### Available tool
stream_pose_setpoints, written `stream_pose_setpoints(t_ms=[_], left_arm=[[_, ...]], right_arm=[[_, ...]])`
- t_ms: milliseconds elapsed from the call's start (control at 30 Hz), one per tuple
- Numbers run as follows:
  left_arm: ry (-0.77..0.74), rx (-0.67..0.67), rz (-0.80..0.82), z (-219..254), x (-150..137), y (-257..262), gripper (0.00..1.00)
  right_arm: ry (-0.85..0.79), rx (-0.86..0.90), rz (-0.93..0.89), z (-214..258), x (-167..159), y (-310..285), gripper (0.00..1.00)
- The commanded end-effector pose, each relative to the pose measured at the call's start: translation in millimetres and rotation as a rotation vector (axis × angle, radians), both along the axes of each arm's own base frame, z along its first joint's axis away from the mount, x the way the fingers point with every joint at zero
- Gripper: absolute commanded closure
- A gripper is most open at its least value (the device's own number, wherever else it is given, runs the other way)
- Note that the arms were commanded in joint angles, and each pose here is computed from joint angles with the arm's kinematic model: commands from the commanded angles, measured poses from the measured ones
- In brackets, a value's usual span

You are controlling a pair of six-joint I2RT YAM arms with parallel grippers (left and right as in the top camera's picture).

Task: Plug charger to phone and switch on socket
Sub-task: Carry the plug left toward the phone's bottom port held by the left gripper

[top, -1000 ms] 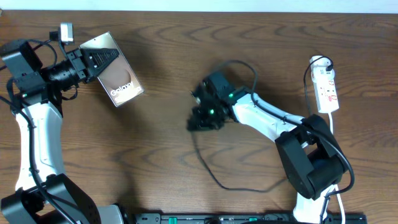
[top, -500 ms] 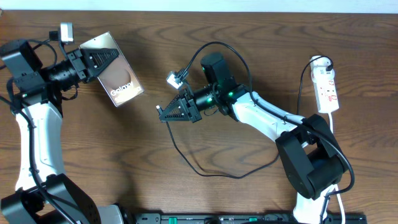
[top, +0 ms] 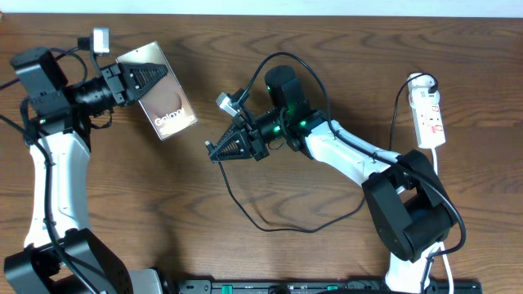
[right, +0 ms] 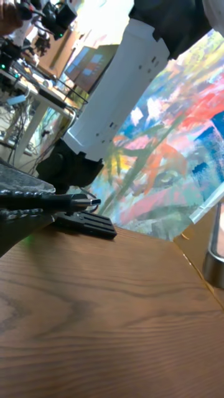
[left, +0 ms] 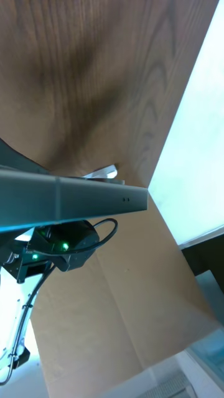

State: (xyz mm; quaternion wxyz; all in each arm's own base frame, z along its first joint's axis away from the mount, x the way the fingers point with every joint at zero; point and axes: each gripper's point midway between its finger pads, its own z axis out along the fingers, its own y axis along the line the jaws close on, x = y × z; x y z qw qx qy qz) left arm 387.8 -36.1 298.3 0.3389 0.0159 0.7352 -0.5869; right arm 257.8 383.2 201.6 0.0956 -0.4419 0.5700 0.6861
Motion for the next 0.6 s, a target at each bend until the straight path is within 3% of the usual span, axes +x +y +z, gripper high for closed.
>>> stream_pose_setpoints(t_ms=[0,567], left_arm=[[-0.025,0.004,-0.012,3,-2,-1,0.92],[-0.037,0.011,-0.018,3,-3,-3,0.92]], right_arm=[[0.007,0.015,0.051,3,-11,4,0.99],[0.019,0.031,0.092,-17,-7,9,0.99]])
